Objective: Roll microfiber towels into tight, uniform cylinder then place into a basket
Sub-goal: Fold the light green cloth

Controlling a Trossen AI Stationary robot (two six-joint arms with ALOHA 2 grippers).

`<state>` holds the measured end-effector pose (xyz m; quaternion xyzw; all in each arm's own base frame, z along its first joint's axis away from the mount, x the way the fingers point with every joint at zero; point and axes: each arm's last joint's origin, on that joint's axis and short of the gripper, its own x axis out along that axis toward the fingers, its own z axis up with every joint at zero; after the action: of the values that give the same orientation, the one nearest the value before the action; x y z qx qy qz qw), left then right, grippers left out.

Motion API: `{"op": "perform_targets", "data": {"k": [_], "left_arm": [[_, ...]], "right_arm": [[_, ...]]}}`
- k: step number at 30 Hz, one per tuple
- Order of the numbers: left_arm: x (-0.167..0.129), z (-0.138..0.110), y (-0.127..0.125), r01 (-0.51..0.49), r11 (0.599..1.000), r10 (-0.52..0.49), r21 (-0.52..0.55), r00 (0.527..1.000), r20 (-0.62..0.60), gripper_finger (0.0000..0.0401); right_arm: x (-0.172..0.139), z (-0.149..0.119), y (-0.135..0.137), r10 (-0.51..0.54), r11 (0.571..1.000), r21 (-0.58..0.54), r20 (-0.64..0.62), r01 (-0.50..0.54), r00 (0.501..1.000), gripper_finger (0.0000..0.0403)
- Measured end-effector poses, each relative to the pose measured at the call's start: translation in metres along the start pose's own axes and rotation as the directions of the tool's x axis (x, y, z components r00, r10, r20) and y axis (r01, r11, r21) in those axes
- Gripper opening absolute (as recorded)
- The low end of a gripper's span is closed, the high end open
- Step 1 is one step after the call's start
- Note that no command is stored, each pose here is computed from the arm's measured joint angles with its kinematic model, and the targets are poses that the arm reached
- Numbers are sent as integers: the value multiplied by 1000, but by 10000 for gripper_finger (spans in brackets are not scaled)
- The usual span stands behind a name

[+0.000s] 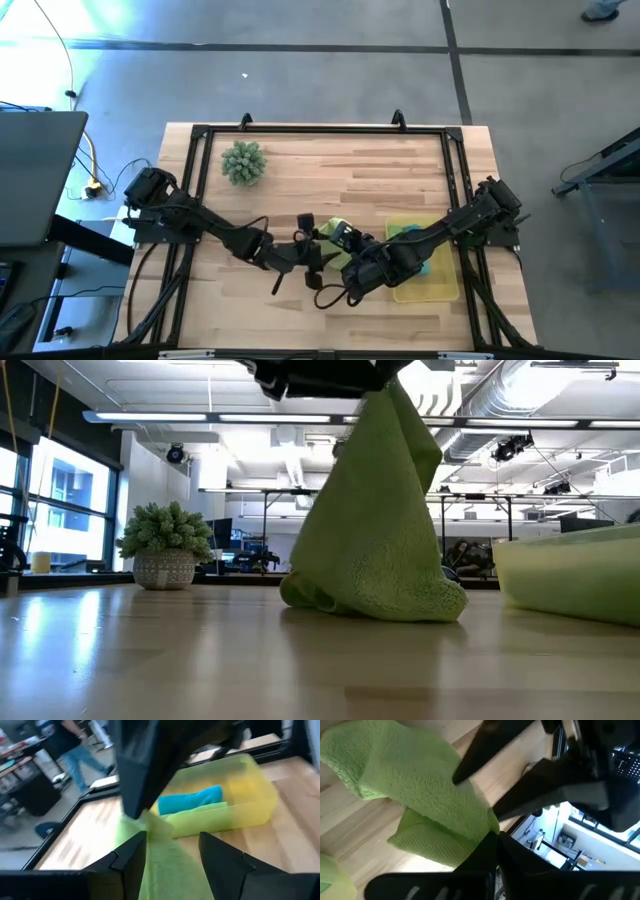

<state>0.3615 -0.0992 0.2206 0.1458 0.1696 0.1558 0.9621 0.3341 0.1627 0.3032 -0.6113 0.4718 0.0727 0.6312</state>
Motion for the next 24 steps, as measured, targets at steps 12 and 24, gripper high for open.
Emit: {"op": "perform_targets", "data": {"k": [12, 24], "left_arm": [[1, -17, -1, 135, 988, -145, -76, 979, -146, 172], [-5, -45, -6, 203, 957, -271, -207, 881, -388, 108]], "right_arm": [[0, -1, -1, -32, 999, -29, -29, 31, 999, 0], [1, -2, -2, -44, 999, 10, -43, 44, 998, 0]]}}
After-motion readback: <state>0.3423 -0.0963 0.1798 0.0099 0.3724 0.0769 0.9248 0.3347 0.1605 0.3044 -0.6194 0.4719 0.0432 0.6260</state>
